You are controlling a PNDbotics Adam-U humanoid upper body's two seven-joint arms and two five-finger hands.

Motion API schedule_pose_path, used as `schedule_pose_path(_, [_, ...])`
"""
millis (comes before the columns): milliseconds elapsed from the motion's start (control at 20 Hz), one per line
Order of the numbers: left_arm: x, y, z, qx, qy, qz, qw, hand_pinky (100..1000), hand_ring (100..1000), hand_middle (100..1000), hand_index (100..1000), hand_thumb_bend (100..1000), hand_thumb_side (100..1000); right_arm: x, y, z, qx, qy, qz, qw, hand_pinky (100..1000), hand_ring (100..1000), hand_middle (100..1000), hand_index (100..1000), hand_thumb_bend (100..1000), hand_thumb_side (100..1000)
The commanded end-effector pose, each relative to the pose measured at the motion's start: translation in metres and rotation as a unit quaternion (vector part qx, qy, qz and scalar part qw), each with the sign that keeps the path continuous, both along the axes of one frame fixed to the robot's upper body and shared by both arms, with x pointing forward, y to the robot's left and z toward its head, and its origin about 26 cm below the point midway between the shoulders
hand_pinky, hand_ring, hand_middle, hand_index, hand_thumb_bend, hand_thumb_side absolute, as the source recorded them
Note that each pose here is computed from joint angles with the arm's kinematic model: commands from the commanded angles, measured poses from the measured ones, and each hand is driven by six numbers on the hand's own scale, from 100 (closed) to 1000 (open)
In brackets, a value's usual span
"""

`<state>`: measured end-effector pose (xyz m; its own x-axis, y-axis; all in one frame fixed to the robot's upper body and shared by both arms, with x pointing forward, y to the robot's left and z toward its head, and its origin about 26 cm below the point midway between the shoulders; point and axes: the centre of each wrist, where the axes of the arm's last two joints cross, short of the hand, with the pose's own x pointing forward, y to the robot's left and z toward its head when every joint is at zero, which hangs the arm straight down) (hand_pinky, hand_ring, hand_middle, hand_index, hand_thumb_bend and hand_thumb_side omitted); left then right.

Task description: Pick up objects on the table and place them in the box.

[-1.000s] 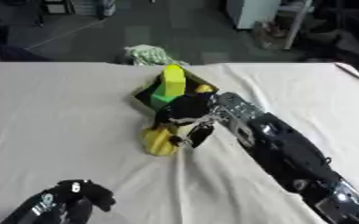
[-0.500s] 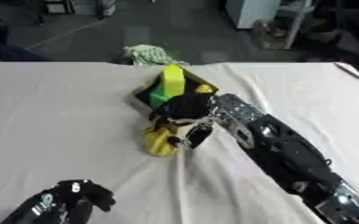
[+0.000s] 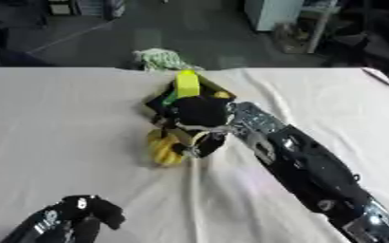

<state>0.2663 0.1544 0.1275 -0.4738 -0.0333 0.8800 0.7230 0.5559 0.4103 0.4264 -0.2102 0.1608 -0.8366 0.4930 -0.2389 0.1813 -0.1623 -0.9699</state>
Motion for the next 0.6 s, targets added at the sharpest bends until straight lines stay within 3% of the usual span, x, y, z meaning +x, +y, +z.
schedule_pose_path(50, [-0.002, 0.001, 0.007, -0.003, -0.014, -0.003, 1.0, 720, 697, 540, 731, 100, 708, -0.002, -0.002, 0.013, 0.027, -0.028, 0.013, 0.999, 834, 860, 827, 356, 100, 202])
schedule_pose_path(400, [-0.002, 0.001, 0.006, -0.002, -0.013, -0.002, 1.0, 720, 698, 540, 731, 100, 708, -0.008, -0.006, 0.026, 0.081, -0.043, 0.031, 0.995, 820, 840, 803, 340, 100, 149])
schedule_pose_path(450, [-0.002, 0.002, 0.006, -0.002, -0.012, -0.001, 1.0, 720, 698, 540, 731, 100, 707, -0.008, -0.008, 0.033, 0.087, -0.048, 0.03, 0.995, 811, 829, 790, 339, 100, 103])
schedule_pose_path(600, [-0.002, 0.002, 0.006, -0.002, -0.012, 0.0, 1.0, 720, 698, 540, 731, 100, 706, -0.014, -0.021, 0.058, 0.119, -0.082, 0.024, 0.989, 810, 827, 788, 344, 100, 100])
